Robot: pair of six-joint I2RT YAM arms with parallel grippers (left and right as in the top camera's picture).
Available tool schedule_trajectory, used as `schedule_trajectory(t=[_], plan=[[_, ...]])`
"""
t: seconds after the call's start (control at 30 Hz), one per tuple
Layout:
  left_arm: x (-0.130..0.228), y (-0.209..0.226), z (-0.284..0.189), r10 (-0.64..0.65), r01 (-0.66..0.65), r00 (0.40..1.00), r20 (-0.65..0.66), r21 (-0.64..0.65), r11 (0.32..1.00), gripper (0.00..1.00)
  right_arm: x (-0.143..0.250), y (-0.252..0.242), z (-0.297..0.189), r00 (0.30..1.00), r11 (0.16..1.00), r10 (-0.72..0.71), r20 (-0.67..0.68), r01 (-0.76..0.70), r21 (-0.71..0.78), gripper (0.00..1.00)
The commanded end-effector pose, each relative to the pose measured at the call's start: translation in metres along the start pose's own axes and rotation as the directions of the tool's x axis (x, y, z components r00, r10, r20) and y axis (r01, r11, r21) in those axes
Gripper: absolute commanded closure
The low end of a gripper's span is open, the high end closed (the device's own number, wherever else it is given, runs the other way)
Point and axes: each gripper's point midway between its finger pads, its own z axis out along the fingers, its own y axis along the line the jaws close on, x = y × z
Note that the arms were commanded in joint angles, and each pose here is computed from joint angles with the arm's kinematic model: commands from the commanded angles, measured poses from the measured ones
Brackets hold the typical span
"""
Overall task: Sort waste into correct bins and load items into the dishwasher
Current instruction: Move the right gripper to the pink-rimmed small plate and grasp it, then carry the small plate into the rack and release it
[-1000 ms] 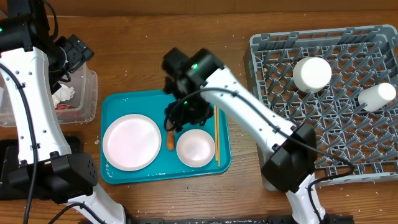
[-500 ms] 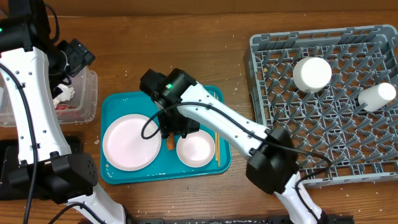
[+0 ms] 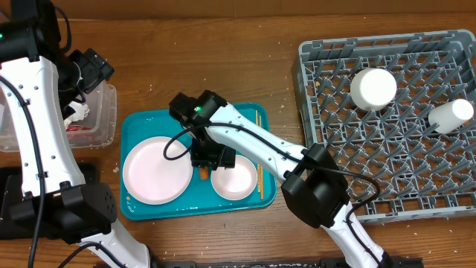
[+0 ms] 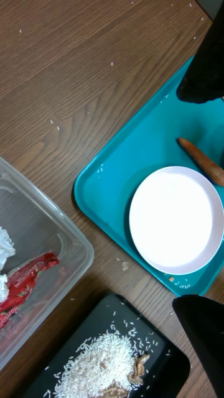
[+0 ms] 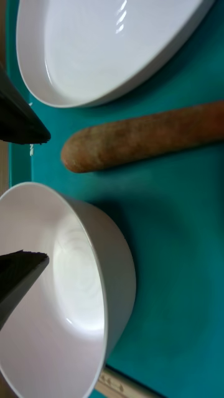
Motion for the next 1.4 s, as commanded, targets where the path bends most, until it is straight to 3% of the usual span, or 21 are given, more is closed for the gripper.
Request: schedule_trajectory(t=[0.0, 0.1, 0.23, 0.37, 0.47, 0.8, 0.93, 1.07, 1.17, 1.37], plan=[[0.003, -0.002, 0.002, -0.002, 0.002, 1.0, -0.009, -0.001, 1.0, 0.0, 0.001, -0.003, 0.013, 0.999, 0.999, 0.035, -0.02, -0.035, 0.001, 0.43], [0.002, -0.001, 0.002, -0.002, 0.002, 1.0, -0.006, -0.006, 1.0, 0.0, -0.009, -0.013, 0.016, 0.999, 0.998, 0.044, 0.012, -0.044, 0.033, 0.59], [0.002, -0.001, 0.002, -0.002, 0.002, 1.0, -0.004, -0.004, 1.0, 0.0, -0.009, -0.015, 0.016, 1.0, 0.999, 0.022, -0.003, -0.022, 0.03, 0.67], [0.001, -0.002, 0.002, -0.002, 0.002, 1.0, -0.001, -0.002, 1.0, 0.0, -0.005, -0.017, 0.012, 1.0, 1.0, -0.003, -0.02, 0.004, 0.031, 0.89], [0.001, -0.002, 0.002, -0.002, 0.002, 1.0, -0.001, -0.002, 1.0, 0.0, -0.007, -0.013, -0.002, 1.0, 1.0, -0.02, -0.008, 0.02, 0.016, 0.96], [0.001, -0.002, 0.002, -0.002, 0.002, 1.0, -0.002, -0.002, 1.0, 0.0, -0.002, 0.011, -0.064, 0.991, 0.984, -0.128, 0.046, 0.133, -0.121, 0.96], [0.002, -0.002, 0.002, -0.002, 0.002, 1.0, -0.004, -0.004, 1.0, 0.0, -0.01, -0.001, -0.119, 0.981, 0.967, -0.138, 0.135, 0.163, -0.194, 0.96], [0.002, -0.002, 0.002, -0.002, 0.002, 1.0, -0.004, -0.003, 1.0, 0.0, -0.035, -0.037, -0.177, 0.968, 0.957, -0.029, 0.251, 0.1, -0.272, 0.96], [0.002, -0.001, 0.002, -0.002, 0.002, 1.0, -0.007, -0.005, 1.0, 0.0, -0.057, -0.112, -0.234, 0.932, 0.947, 0.105, 0.347, 0.012, -0.32, 0.96], [0.002, -0.001, 0.002, -0.003, 0.003, 1.0, -0.006, -0.005, 1.0, 0.0, -0.079, -0.267, -0.289, 0.843, 0.922, 0.288, 0.455, -0.116, -0.369, 0.96]])
